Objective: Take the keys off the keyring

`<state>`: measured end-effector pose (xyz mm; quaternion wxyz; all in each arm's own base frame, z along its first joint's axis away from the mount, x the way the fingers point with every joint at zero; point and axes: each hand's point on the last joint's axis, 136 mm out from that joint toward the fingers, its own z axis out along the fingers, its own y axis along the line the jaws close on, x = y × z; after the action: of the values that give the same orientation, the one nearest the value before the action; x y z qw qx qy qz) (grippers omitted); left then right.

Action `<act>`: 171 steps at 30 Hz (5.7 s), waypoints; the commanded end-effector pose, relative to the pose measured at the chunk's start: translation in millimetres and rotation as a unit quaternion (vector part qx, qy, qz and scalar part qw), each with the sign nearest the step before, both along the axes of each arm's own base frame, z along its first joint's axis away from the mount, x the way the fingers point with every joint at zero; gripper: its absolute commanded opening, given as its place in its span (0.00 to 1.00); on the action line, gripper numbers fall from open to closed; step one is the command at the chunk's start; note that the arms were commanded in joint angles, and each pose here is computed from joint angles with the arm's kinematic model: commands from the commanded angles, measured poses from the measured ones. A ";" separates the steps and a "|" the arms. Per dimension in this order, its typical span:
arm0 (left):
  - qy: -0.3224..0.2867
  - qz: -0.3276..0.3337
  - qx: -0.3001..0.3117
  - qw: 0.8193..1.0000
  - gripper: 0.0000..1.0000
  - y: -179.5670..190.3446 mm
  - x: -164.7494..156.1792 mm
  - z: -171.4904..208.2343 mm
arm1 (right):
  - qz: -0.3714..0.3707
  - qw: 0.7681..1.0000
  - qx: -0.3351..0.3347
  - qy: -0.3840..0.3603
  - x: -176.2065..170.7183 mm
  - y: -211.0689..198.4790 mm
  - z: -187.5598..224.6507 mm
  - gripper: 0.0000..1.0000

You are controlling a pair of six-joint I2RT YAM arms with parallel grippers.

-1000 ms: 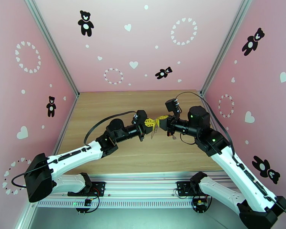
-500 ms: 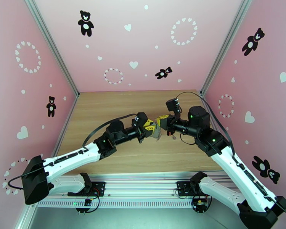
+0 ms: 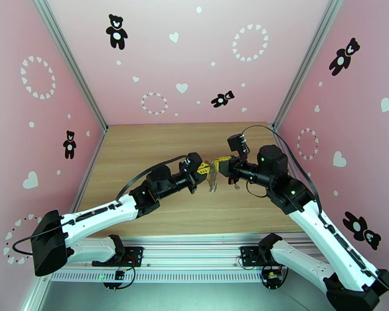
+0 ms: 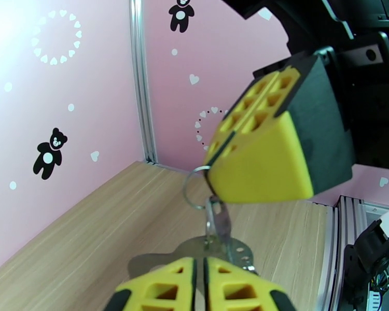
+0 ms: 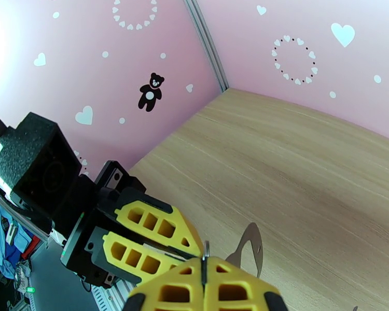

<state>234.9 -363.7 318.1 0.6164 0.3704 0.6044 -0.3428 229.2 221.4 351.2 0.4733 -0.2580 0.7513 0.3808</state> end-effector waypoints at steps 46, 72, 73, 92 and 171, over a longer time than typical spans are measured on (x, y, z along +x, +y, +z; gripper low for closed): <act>-0.016 -0.029 0.011 0.999 0.02 -16.1 -2.2 19.2 | 0.006 0.999 -0.014 -0.035 -8.2 -5.6 9.3 0.00; 0.189 -0.006 0.284 0.940 0.00 3.7 -5.0 1.6 | 0.073 0.997 0.015 0.012 -18.5 16.3 -13.6 0.00; 0.201 -0.009 0.292 0.935 0.00 3.9 -7.0 0.7 | 0.074 0.997 0.016 0.010 -18.8 16.5 -13.6 0.00; 0.192 -0.024 0.218 0.957 0.27 3.5 -16.7 24.1 | 0.073 0.997 0.015 0.017 -9.1 21.8 -32.0 0.00; -0.009 -0.112 0.099 0.989 0.36 0.1 -10.2 -7.9 | 0.129 0.989 0.066 0.013 -27.2 24.0 -2.6 0.00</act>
<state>226.7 -361.3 305.5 0.5450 0.4862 0.5929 -0.3391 207.1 247.6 330.6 0.4053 -0.3057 0.7103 0.4875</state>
